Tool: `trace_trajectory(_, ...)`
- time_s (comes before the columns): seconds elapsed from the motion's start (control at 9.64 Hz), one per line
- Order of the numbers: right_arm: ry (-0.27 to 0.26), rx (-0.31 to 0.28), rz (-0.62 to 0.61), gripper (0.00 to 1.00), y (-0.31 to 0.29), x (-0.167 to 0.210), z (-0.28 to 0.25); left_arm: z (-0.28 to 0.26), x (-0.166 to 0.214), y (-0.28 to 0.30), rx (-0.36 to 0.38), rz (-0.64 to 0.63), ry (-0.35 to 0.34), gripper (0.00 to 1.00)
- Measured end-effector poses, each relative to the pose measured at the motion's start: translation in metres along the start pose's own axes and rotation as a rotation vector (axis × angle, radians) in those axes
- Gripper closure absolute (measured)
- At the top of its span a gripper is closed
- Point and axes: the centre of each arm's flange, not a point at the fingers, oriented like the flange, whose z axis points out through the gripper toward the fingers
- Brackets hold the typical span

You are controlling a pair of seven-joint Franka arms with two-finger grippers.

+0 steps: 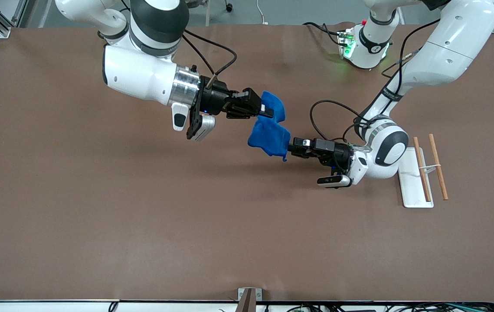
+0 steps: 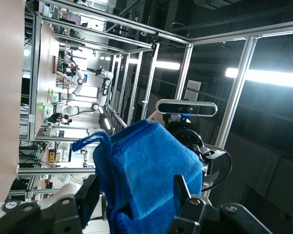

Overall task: Right arm passes towel to left arm to hang
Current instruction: 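Grasp the towel's hanging end with the left gripper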

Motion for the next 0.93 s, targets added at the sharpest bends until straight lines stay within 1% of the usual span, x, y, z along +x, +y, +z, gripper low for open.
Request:
trace_trajectory(0.41, 0.001, 0.0, 0.0, 0.96, 0.0001, 0.0003, -0.0003, -0.0029, 0.0009, 0.0116, -0.02, 0.014, 0.001, 0.38)
trace_trajectory(0.73, 0.001, 0.0, 0.001, 0.96, 0.0001, 0.0004, -0.0003, 0.0044, -0.001, 0.0118, -0.026, 0.013, -0.011, 0.41)
trace_trajectory(0.93, 0.001, 0.001, 0.001, 0.96, 0.0001, 0.0004, -0.0003, 0.004, -0.0009, 0.0121, -0.027, 0.013, -0.01, 0.45)
